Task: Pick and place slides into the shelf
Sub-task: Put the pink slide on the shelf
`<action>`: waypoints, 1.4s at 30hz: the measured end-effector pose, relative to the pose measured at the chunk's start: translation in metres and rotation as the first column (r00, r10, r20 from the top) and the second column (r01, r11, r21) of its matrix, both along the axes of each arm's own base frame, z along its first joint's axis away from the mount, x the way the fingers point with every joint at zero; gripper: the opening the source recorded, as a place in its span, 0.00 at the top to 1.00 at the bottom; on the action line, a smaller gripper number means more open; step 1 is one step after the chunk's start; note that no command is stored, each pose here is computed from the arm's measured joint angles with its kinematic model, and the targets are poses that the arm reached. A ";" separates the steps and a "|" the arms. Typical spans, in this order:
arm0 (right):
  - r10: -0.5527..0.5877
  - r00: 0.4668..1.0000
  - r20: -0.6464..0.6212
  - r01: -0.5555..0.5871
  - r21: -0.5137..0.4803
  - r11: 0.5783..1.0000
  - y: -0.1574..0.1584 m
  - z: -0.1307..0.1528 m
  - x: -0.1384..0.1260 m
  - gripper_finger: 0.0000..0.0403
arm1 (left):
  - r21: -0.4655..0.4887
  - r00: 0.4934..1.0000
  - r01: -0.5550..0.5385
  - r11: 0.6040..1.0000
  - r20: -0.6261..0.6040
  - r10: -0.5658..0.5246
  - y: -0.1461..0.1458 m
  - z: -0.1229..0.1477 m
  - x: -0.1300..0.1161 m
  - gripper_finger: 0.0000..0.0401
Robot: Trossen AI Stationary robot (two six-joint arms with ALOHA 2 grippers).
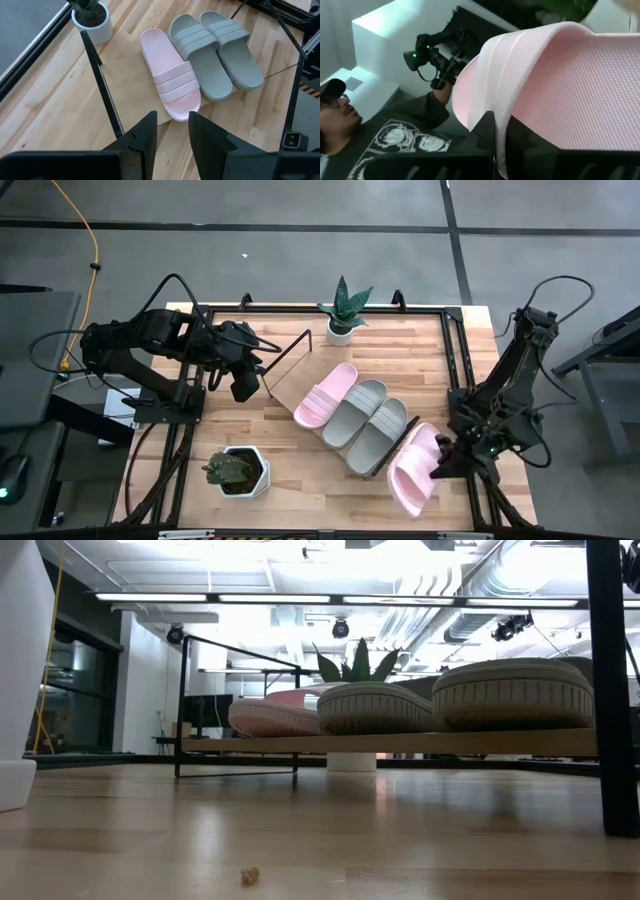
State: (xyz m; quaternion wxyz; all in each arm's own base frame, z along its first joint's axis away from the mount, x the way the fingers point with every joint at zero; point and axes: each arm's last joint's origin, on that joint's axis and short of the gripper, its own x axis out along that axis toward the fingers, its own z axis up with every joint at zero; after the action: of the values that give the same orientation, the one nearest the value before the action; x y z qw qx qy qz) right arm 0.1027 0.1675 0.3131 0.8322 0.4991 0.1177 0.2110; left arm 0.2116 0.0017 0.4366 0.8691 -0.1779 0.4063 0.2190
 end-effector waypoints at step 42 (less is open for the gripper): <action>-0.199 0.955 -0.220 0.098 -0.400 0.911 -0.128 0.052 0.127 1.00 | 0.045 0.995 0.094 0.995 -0.018 -0.094 -0.001 0.000 0.001 0.75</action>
State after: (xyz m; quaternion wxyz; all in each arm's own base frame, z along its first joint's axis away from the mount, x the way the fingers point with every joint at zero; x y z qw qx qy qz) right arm 0.2296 0.0393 0.3649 0.9052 0.3568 0.2247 0.0530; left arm 0.2123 0.0011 0.4369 0.8790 -0.1368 0.4161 0.1885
